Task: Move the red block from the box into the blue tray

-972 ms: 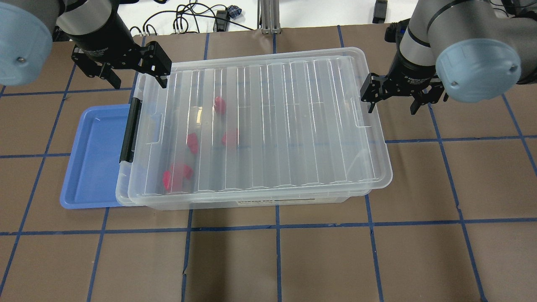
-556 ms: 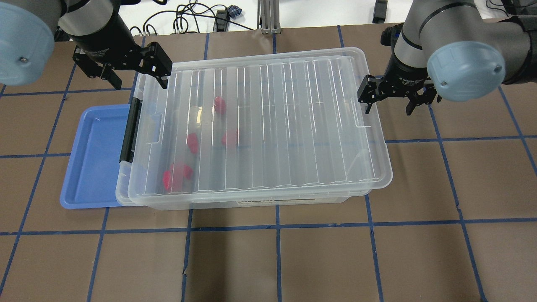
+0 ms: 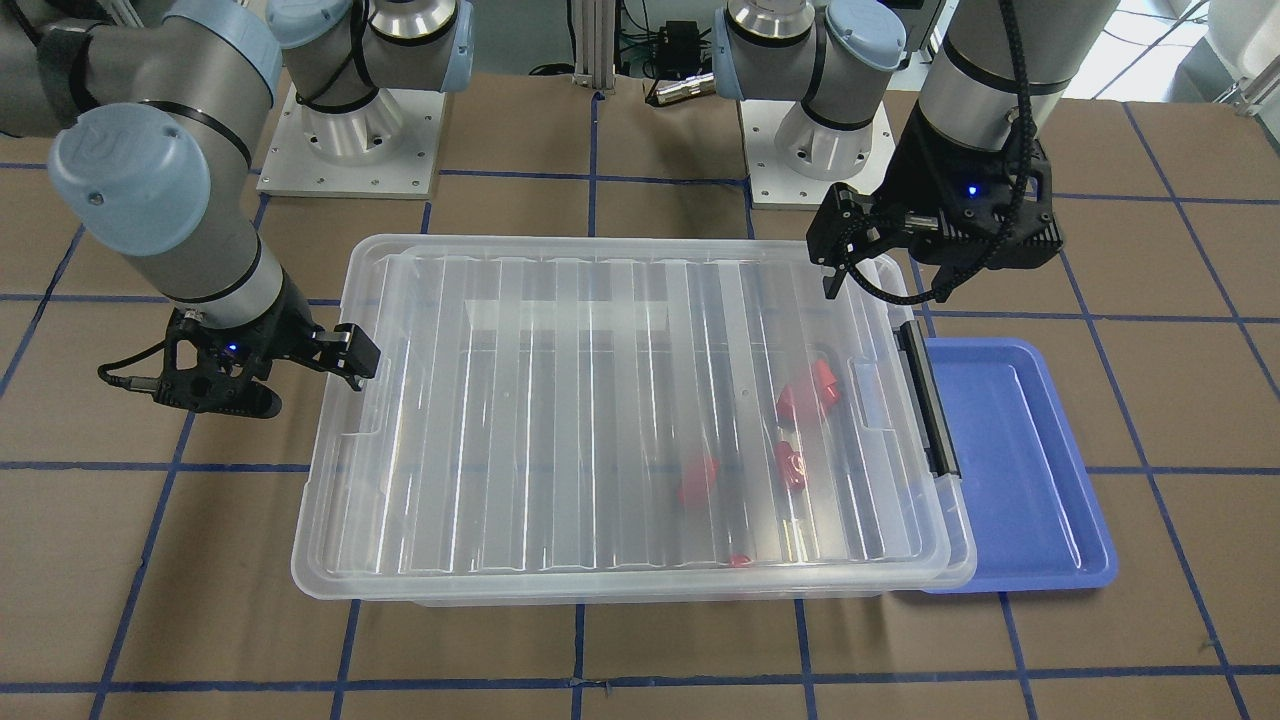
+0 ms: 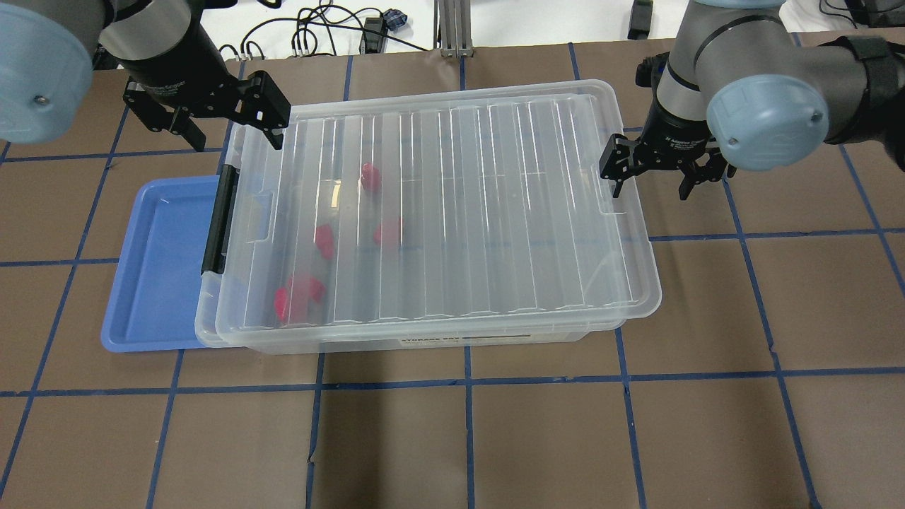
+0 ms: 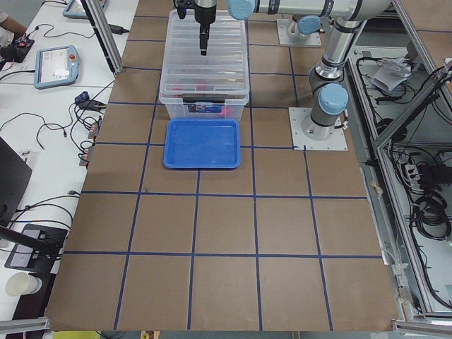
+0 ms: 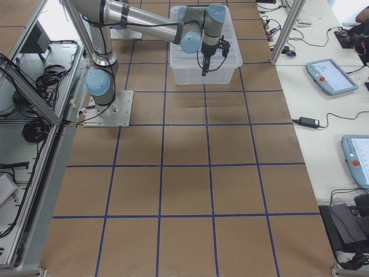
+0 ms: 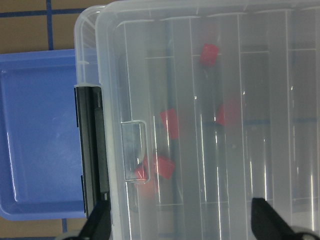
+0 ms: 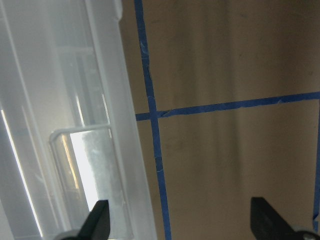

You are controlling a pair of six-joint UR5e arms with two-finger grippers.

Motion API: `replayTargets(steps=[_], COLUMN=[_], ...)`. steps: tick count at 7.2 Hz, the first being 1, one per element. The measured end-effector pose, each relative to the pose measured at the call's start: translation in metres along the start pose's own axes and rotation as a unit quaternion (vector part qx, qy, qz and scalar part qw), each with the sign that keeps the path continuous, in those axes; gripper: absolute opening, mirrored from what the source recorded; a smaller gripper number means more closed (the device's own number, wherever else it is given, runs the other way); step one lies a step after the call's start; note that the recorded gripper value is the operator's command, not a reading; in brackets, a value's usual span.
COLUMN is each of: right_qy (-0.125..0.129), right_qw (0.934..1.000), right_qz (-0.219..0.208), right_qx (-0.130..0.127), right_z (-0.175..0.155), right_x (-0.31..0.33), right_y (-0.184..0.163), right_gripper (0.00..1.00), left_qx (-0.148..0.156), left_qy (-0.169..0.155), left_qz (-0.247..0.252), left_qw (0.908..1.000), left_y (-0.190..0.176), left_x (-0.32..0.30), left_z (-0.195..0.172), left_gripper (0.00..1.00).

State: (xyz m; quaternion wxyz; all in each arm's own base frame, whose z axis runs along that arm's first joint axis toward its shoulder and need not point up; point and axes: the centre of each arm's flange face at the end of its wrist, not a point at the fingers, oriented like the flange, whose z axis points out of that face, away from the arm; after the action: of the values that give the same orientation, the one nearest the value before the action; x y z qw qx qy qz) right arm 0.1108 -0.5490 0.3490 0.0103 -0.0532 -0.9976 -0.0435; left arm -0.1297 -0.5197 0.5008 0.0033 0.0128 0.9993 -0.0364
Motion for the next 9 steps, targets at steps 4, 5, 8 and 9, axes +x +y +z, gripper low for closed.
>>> replayTargets(steps=[4,5,8,9], right_qy=[0.001,0.001,0.018,0.019], right_qw=[1.0000,0.9999,0.9998,0.9998], right_qz=[0.007,0.014,0.004,-0.001], right_qx=[-0.001,0.001,0.003,0.004], right_z=[0.003,0.002,-0.002,-0.003], right_x=[0.018,0.027,0.059,0.076], right_y=[-0.007,-0.010,-0.018,-0.022], right_gripper=[1.00,1.00,1.00,1.00], left_qx=[-0.001,-0.002,-0.001,-0.002], left_qy=[0.001,0.001,0.000,0.000], left_qz=[0.000,0.000,0.000,0.000], left_qw=[1.0000,1.0000,1.0000,1.0000], left_y=[0.001,0.000,0.000,0.000], left_x=[-0.001,0.000,-0.001,-0.001], left_z=[0.001,0.002,0.001,0.002], left_gripper=[1.00,1.00,1.00,1.00])
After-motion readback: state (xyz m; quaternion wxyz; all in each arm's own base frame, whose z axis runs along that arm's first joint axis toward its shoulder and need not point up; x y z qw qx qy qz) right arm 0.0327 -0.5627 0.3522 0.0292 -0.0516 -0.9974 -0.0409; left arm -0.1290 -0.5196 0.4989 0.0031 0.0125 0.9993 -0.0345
